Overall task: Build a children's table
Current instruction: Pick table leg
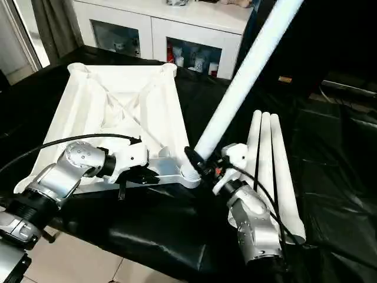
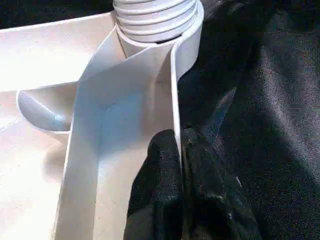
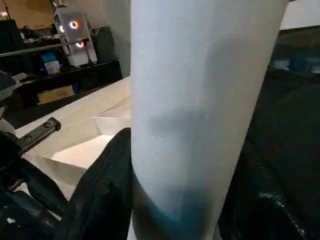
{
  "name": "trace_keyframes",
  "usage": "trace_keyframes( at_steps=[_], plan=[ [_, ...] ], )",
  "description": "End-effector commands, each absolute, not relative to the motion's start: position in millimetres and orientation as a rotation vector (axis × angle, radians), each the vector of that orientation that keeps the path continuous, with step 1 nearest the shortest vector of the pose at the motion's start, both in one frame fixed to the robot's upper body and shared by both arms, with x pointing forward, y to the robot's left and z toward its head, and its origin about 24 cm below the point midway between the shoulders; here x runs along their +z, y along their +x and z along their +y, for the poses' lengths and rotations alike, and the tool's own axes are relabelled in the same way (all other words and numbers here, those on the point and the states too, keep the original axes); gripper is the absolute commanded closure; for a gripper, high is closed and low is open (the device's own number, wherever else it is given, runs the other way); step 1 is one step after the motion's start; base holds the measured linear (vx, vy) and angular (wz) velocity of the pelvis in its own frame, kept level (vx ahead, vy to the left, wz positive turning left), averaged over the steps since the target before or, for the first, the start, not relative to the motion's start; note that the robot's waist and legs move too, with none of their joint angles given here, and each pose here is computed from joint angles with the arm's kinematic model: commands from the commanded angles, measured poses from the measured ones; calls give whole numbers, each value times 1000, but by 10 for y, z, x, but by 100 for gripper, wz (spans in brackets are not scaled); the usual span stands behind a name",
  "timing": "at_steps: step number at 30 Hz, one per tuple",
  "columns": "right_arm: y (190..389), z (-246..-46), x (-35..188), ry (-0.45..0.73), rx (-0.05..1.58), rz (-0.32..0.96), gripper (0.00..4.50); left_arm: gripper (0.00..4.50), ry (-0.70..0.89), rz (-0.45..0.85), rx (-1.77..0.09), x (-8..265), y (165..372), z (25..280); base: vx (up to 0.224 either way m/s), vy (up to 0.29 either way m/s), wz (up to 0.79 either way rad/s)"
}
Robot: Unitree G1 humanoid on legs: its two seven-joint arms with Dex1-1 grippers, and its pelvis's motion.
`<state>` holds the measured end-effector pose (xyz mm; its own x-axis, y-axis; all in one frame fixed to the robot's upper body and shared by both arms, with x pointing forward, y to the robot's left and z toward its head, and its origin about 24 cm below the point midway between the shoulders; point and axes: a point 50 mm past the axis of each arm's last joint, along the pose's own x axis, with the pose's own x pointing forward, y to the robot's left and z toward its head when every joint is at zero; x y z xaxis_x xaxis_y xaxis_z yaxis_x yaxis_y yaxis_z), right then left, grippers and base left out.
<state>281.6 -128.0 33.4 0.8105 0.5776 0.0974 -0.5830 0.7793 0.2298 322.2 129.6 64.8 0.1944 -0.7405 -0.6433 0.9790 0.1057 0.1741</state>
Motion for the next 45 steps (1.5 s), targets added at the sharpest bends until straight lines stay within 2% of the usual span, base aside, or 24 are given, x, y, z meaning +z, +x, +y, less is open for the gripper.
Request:
trace_keyframes(
  at_steps=[1,7,10,23,29,34,41,44,45],
  plan=[
    [2677,-1354,-27,188,615,163,262,450,707,544,-1273,577,3248,1455,0,0,0],
    [2670,-1328,-37,137,657,170,262,450,709,547,-1273,575,3246,1467,0,0,0],
    [2691,-1268,-3,85,750,192,262,450,707,548,-1286,574,3235,1483,0,0,0],
    [2751,-1254,64,69,958,272,262,450,696,537,-1304,590,3215,1505,0,0,0],
    [2697,-1321,6,20,1102,331,262,450,672,508,-1395,624,3142,1527,0,0,0],
    [2688,-1355,12,-25,1214,387,262,450,681,539,-1481,634,3056,1559,0,0,0],
    [2741,-1368,27,-55,1246,397,262,450,676,531,-1451,643,3069,1579,0,0,0],
    [2785,-1373,22,-53,1200,382,262,450,669,516,-1409,649,3103,1574,0,0,0],
    [2842,-1381,15,-42,1123,366,262,450,658,516,-1346,647,3149,1578,0,0,0]
  ],
)
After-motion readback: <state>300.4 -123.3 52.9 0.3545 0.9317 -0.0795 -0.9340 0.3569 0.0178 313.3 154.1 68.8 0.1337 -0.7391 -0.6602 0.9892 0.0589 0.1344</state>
